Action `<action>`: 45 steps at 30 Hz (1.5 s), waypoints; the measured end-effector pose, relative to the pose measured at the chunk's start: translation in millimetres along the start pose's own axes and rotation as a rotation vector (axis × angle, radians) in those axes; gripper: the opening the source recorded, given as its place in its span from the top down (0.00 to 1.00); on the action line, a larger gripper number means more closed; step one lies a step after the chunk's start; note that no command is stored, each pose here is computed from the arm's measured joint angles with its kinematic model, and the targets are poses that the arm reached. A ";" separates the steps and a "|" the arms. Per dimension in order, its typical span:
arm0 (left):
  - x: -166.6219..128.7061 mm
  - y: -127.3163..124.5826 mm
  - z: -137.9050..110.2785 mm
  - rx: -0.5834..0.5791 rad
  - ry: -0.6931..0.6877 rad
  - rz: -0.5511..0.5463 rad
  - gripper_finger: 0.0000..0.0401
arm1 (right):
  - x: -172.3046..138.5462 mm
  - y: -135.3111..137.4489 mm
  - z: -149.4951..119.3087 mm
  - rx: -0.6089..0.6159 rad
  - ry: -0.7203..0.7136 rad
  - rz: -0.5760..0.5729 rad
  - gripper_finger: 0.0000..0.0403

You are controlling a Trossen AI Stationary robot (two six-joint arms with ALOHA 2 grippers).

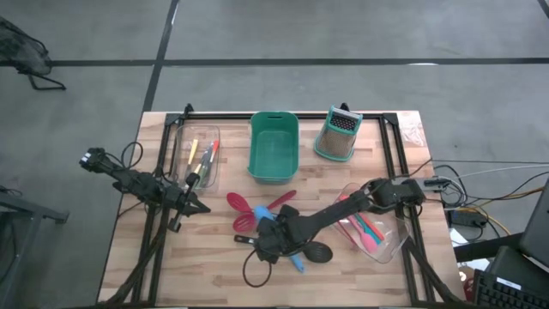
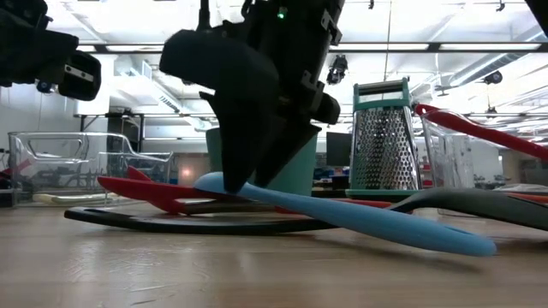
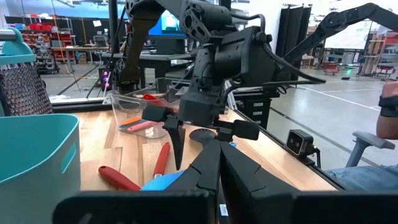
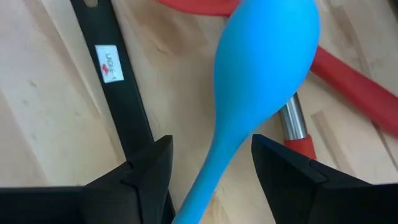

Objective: Pick & Place Kitchen Items
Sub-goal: Put the blue serving spoon into the green bin

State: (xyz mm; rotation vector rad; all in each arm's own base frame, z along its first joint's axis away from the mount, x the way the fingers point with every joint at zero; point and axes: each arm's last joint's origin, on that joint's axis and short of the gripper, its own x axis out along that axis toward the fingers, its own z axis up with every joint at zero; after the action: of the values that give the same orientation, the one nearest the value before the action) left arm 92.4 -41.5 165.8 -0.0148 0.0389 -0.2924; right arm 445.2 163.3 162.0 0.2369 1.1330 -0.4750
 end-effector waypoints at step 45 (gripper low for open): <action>0.0 0.0 0.0 0.000 0.000 0.000 0.97 | 8.3 -8.1 3.9 -0.034 0.017 0.005 0.95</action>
State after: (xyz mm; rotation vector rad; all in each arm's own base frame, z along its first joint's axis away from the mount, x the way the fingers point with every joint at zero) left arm 92.4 -41.5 165.8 -0.0151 0.0389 -0.2926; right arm 447.3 152.5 156.6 0.2145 1.1560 -0.4496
